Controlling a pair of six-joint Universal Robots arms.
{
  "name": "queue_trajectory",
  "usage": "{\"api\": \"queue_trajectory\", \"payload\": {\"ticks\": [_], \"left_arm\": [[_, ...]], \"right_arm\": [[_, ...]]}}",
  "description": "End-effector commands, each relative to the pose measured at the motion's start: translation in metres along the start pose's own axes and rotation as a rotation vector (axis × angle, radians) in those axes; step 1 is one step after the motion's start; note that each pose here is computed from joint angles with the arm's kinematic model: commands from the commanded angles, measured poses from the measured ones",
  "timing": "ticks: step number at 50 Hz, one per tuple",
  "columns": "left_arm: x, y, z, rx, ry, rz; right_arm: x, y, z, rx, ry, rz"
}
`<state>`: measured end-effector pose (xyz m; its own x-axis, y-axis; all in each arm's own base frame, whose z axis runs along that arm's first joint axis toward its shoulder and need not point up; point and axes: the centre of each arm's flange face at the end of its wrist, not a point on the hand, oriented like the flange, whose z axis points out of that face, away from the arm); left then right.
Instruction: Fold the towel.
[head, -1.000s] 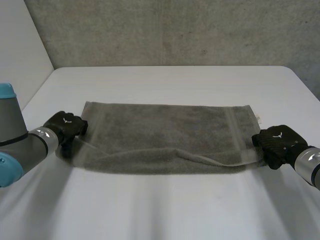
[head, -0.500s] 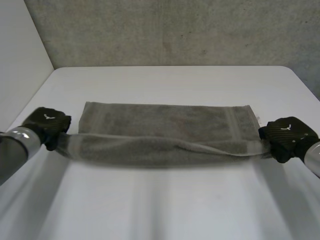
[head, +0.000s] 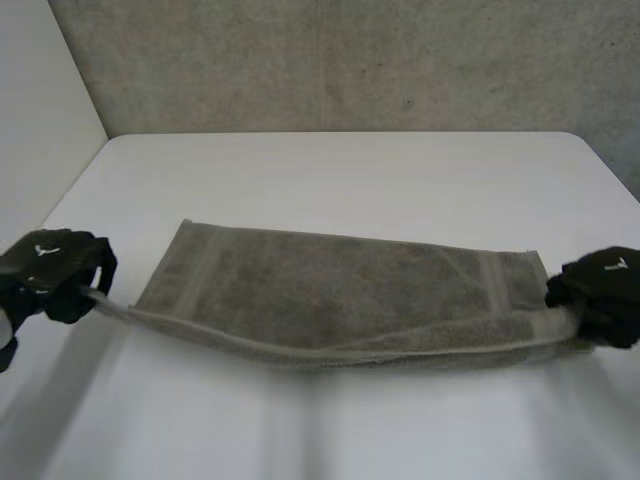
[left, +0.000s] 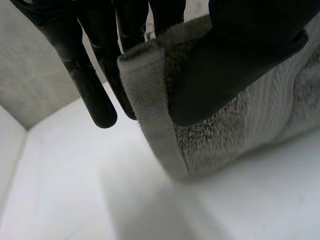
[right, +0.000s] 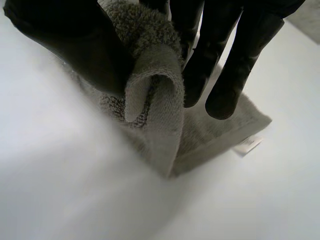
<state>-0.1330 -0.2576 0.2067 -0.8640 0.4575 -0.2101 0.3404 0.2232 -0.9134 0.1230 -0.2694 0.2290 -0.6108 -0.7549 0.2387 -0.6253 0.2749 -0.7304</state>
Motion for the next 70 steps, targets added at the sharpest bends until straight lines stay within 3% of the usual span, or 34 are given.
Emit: {"api": "queue_trajectory", "payload": {"ticks": [1, 16, 28, 40, 46, 56, 62, 70], "left_arm": [[0.004, 0.005, 0.049, 0.001, 0.044, -0.116], [-0.009, -0.022, 0.135, 0.188, -0.116, -0.123], [0.022, -0.021, 0.157, 0.235, -0.061, -0.092], [0.022, -0.016, 0.174, 0.279, -0.071, -0.079], [0.024, -0.017, 0.173, 0.281, -0.067, -0.073], [0.018, -0.045, 0.155, 0.337, -0.1, -0.065], [0.014, -0.055, 0.132, 0.346, -0.133, -0.068], [0.024, -0.046, 0.098, 0.305, -0.123, -0.077]], "right_arm": [[0.006, -0.01, 0.037, 0.031, 0.037, 0.058], [0.033, -0.012, 0.082, 0.158, 0.241, 0.163], [0.035, 0.001, 0.1, 0.122, 0.297, 0.18], [0.039, 0.005, 0.106, 0.126, 0.325, 0.184], [0.036, -0.003, 0.106, 0.147, 0.382, 0.146], [0.044, -0.046, 0.059, 0.405, 0.591, 0.003], [0.036, -0.049, 0.048, 0.409, 0.582, -0.002], [0.014, -0.03, 0.041, 0.245, 0.46, 0.074]]}}
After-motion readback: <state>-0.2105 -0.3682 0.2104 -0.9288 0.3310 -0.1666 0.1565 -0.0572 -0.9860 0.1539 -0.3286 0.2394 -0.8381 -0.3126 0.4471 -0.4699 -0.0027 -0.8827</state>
